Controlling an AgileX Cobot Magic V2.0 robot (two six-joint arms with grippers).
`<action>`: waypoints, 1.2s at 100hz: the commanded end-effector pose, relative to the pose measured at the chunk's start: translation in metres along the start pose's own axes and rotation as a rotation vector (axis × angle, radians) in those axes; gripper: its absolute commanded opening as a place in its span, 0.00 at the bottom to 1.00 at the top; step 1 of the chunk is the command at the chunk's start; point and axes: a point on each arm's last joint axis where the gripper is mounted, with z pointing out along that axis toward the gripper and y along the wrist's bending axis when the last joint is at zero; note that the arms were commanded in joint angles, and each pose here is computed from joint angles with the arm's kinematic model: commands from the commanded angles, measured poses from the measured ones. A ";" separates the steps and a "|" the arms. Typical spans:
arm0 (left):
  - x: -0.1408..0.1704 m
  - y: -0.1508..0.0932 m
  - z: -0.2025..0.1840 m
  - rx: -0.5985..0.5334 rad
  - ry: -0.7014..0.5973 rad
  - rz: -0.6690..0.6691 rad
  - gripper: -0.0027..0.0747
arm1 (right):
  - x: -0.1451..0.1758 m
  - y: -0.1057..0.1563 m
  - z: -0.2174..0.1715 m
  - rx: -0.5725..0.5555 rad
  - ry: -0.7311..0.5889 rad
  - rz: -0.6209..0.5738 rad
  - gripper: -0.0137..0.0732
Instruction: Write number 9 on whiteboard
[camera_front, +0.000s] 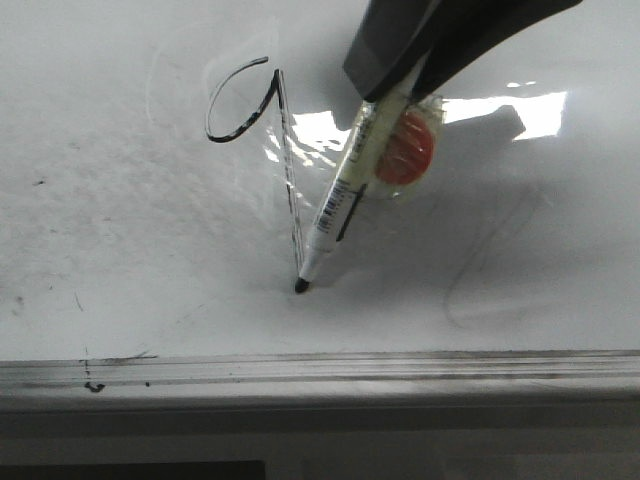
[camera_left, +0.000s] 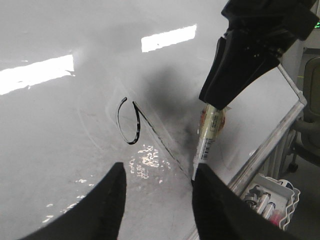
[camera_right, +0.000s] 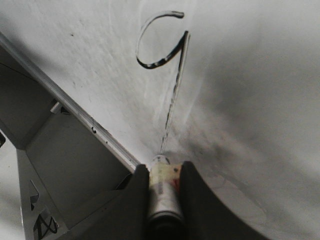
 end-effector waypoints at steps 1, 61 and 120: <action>-0.011 -0.003 0.007 0.039 -0.055 -0.001 0.42 | -0.020 0.010 -0.020 0.002 -0.157 -0.078 0.09; 0.003 -0.017 0.078 0.243 -0.041 -0.002 0.42 | -0.017 0.058 -0.019 -0.190 -0.170 -0.087 0.09; 0.004 -0.020 0.080 0.283 -0.059 0.013 0.01 | -0.015 0.058 -0.018 -0.186 -0.144 -0.091 0.09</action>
